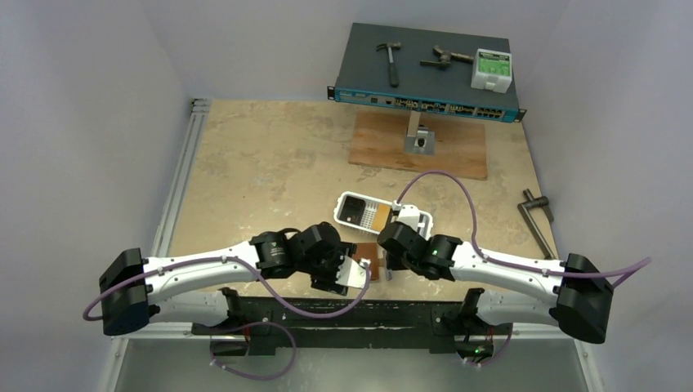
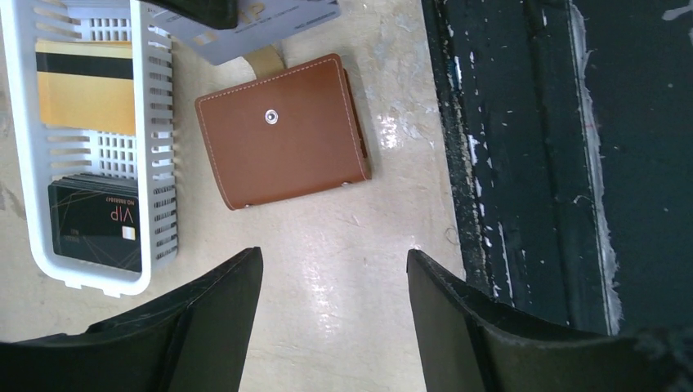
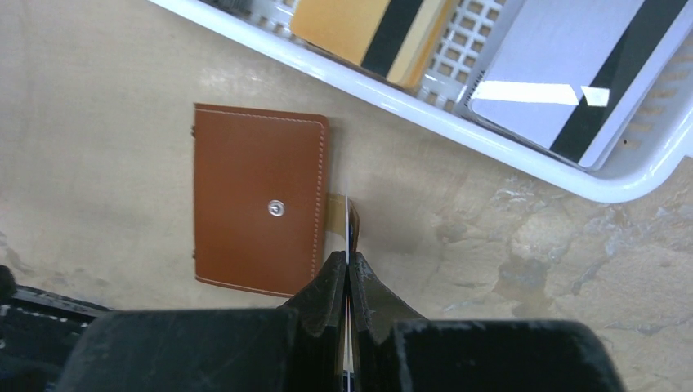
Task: Put the credit cards into the card holder
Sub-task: Open the card holder at the center of the board.
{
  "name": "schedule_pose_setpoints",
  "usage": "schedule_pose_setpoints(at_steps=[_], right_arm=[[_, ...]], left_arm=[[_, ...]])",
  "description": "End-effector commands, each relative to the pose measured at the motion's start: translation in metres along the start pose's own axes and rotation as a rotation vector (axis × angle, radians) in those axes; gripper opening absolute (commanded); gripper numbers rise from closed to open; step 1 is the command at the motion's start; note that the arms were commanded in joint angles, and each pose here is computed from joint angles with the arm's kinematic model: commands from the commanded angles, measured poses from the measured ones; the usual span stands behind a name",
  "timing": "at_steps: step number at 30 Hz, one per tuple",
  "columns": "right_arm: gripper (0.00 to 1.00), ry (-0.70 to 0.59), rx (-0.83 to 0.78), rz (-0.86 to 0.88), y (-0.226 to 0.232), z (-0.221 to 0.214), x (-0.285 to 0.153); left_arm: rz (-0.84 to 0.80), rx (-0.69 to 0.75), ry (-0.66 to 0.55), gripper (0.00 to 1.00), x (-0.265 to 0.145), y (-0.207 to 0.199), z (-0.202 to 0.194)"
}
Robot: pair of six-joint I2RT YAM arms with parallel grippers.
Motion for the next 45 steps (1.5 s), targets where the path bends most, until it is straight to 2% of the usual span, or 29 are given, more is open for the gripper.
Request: schedule_pose_setpoints(at_steps=[1,7,15,21,25,28,32,34,39,45], right_arm=[[0.0,0.006,0.03,-0.017,-0.008,-0.008,0.003],[0.0,0.01,0.051,0.058,-0.007,-0.014,0.007],[0.0,-0.003,0.12,0.221,-0.015,-0.025,0.008],[0.0,0.024,0.167,0.258,-0.024,-0.031,0.015],[0.0,0.011,0.183,0.305,-0.023,-0.03,0.016],[0.0,0.005,0.19,0.35,-0.023,-0.029,0.017],[0.0,0.0,0.19,0.391,-0.02,-0.026,0.017],[0.0,-0.007,0.19,0.414,-0.017,-0.024,0.016],[0.0,0.001,0.201,0.418,-0.017,-0.027,0.02],[0.0,0.012,0.211,0.41,-0.015,-0.026,0.021]], left_arm=[[0.07,0.049,-0.029,0.64,0.008,0.017,0.012],[0.089,-0.042,0.013,0.63,0.014,0.025,0.018],[0.12,-0.447,0.097,0.67,-0.009,0.019,0.029],[0.143,-0.512,0.13,0.7,0.001,0.019,0.021],[0.1,-0.682,0.213,0.7,-0.006,0.039,0.011],[0.105,-0.715,0.19,0.7,-0.01,0.043,0.004],[0.05,-0.786,0.18,0.71,-0.004,0.029,-0.001],[0.03,-0.768,0.18,0.71,-0.002,0.025,-0.004],[-0.101,-0.536,0.277,0.68,0.0,0.037,-0.017],[-0.054,-0.352,0.286,0.65,0.019,0.04,-0.051]])
Point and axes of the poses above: each gripper's point midway between its finger pads, its own x axis out along the fingers, its own y axis along the line the jaws close on, z = x × y, the point moved 9 cm from there along -x, back along the fingers, and after that the axes turned 6 degrees about x, right-handed, at the moved point
